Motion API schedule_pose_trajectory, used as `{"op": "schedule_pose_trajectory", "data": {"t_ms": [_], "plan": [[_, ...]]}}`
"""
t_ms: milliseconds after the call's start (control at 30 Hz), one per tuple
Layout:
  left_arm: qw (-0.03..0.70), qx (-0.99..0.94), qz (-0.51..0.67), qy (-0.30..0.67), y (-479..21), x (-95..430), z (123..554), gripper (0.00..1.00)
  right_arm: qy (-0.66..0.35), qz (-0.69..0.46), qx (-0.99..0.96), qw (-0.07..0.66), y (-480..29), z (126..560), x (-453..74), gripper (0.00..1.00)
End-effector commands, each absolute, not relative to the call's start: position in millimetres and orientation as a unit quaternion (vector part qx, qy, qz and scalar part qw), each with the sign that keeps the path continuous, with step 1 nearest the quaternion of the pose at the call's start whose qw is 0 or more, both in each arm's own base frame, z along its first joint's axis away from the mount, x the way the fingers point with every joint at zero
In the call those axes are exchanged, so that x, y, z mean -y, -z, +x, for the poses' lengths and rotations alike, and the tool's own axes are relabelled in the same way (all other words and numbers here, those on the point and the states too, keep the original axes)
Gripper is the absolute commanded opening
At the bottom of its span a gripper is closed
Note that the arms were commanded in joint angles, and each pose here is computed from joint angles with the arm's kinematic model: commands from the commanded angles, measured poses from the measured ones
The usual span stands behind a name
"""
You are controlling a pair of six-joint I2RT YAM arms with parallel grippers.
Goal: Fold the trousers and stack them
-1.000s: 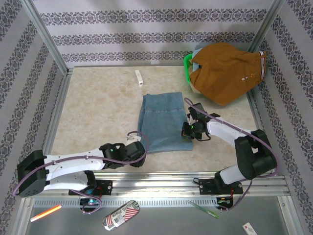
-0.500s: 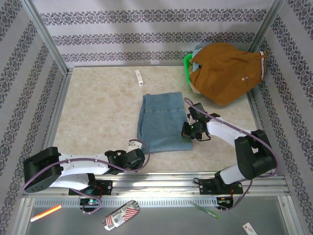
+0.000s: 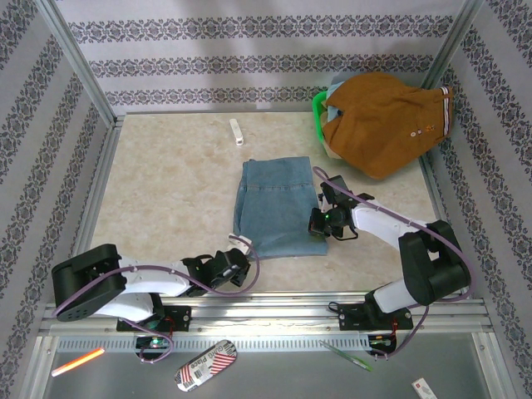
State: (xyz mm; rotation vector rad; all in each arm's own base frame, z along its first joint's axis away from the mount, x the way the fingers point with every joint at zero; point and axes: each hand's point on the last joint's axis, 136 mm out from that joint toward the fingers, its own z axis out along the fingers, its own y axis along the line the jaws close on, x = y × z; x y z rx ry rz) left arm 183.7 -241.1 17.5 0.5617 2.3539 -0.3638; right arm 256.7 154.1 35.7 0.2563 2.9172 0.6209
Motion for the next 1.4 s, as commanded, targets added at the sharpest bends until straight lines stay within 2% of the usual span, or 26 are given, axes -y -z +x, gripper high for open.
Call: {"op": "schedule_pose_trajectory", "data": {"t_ms": [0, 433, 600, 733, 767, 800, 833, 933, 967, 1067, 1133, 1267, 1367], "plan": [[0.360, -0.884, 0.239, 0.177, -36.0, 263.8, 188.0, 0.00, -0.196, 0.082, -0.975, 0.073, -33.9, 249.7, -146.2, 0.00], [0.301, -0.916, 0.240, 0.112, -52.0, 206.5, 161.2, 0.00, -0.185, 0.102, -0.974, 0.079, -37.7, 262.7, -119.7, 0.00], [0.270, -0.936, 0.199, 0.109, -48.6, 190.3, 150.0, 0.00, -0.189, 0.107, -0.973, 0.082, -41.6, 265.5, -117.1, 0.00], [0.262, -0.943, 0.169, 0.113, -67.1, 180.9, 144.6, 0.00, -0.193, 0.106, -0.972, 0.082, -43.4, 264.9, -117.5, 0.00], [0.257, -0.944, 0.168, 0.117, -73.1, 179.8, 142.2, 0.17, -0.197, 0.106, -0.971, 0.083, -44.7, 265.2, -118.8, 0.00], [0.254, -0.945, 0.166, 0.119, -78.7, 178.5, 140.5, 0.44, -0.199, 0.106, -0.971, 0.084, -46.3, 265.3, -119.6, 0.00], [0.250, -0.946, 0.164, 0.122, -84.8, 177.3, 138.0, 0.57, -0.201, 0.106, -0.970, 0.087, -48.8, 265.8, -120.3, 0.00], [0.246, -0.945, 0.164, 0.139, -103.5, 173.6, 131.3, 0.77, -0.207, 0.104, -0.968, 0.098, -57.3, 266.7, -123.4, 0.00], [0.253, -0.944, 0.161, 0.139, -112.3, 169.9, 131.2, 0.78, -0.209, 0.103, -0.967, 0.101, -60.7, 266.9, -125.0, 0.00], [0.304, -0.935, 0.138, 0.120, -146.1, 152.4, 143.3, 0.78, -0.218, 0.094, -0.965, 0.112, -72.7, 266.8, -134.4, 0.00], [0.331, -0.925, 0.136, 0.130, -164.4, 160.0, 154.3, 0.76, -0.222, 0.089, -0.964, 0.118, -78.0, 266.3, -144.8, 0.00], [0.337, -0.919, 0.152, 0.134, -164.6, 205.1, 188.2, 0.63, -0.232, 0.067, -0.963, 0.123, -82.3, 262.1, -177.5, 0.00], [0.349, -0.911, 0.159, 0.149, -153.4, 242.0, 223.2, 0.48, -0.238, 0.076, -0.961, 0.121, -72.8, 258.8, -195.6, 0.00]]}}
